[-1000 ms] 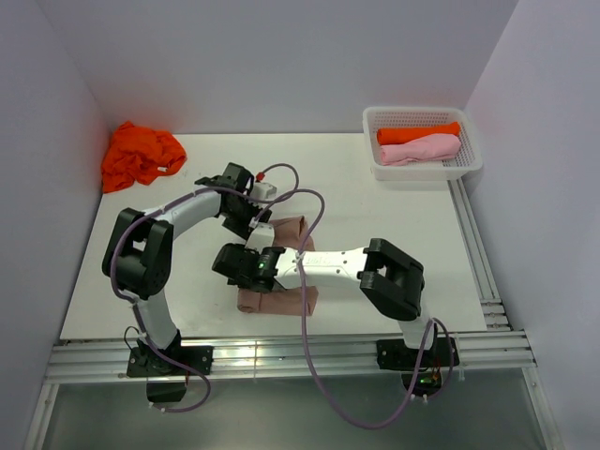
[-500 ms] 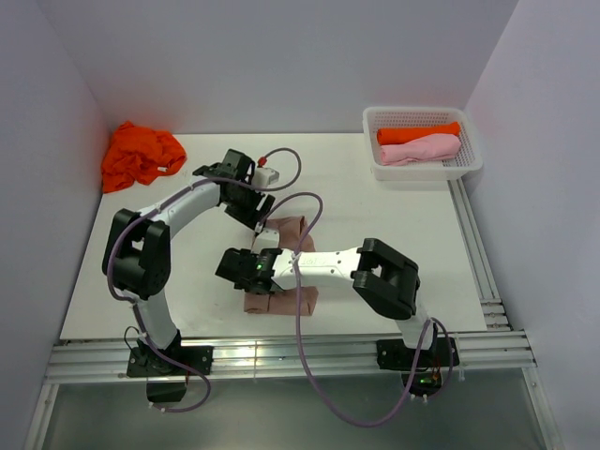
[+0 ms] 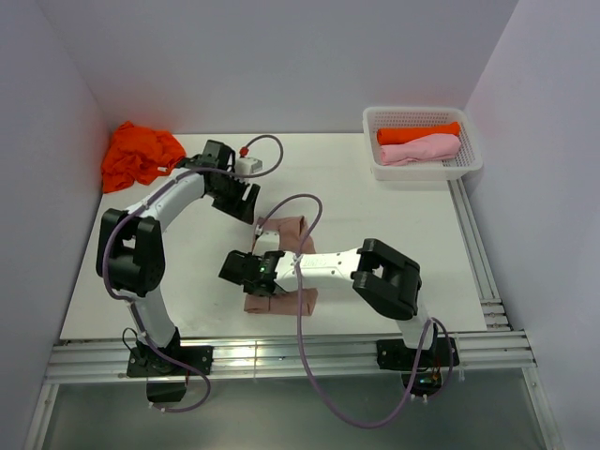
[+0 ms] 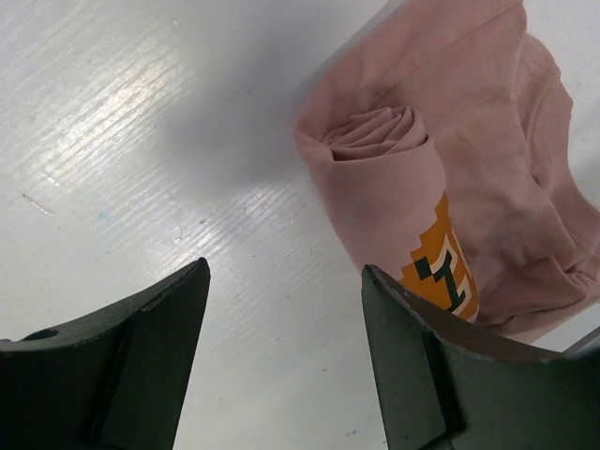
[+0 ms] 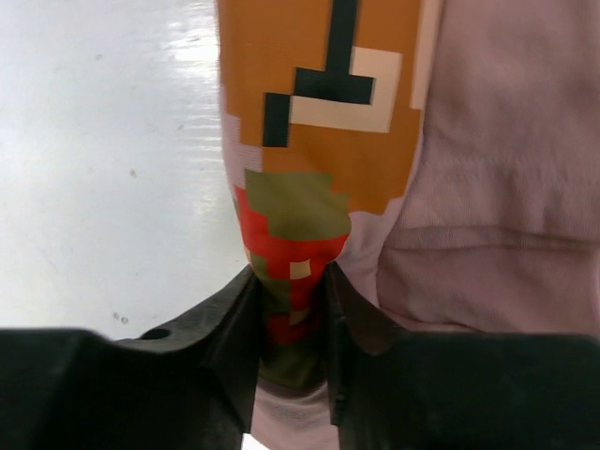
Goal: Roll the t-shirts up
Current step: Roll the tshirt
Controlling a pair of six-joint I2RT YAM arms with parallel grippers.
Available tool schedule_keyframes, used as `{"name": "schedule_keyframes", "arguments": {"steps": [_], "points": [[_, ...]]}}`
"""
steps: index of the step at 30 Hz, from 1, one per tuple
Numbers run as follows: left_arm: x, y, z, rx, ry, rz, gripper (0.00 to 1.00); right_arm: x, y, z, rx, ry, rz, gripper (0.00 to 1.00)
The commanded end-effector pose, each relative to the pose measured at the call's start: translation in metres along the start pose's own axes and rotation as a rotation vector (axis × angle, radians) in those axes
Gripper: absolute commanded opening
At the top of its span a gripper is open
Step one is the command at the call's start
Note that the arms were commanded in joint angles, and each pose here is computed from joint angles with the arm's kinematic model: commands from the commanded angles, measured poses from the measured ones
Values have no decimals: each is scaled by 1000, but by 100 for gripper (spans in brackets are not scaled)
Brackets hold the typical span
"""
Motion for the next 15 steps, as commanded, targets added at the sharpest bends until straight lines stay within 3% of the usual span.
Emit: {"name": "schedule_keyframes", "arguments": {"steps": [1, 3, 7, 15], "points": [[7, -24, 2, -40, 16, -56, 72, -8, 5, 12, 107, -54, 17, 31], [5, -27, 7, -51, 8, -60, 72, -5, 5, 23, 200, -71, -8, 24], [-3, -36, 26, -54, -19, -61, 71, 6, -6, 50, 409, -48, -29, 22], [-25, -40, 40, -49, -40, -52, 71, 10, 12, 45, 490, 56, 35, 24]]}}
Point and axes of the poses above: each gripper's point midway between its finger pads, its own y axis out along the fingers, its own z axis along the line the jaws close on, x = y × z, the point moved 4 cm from there along -y, back along the fingers, and after that the axes turned 8 degrees about -y, right-handed, at the moved point
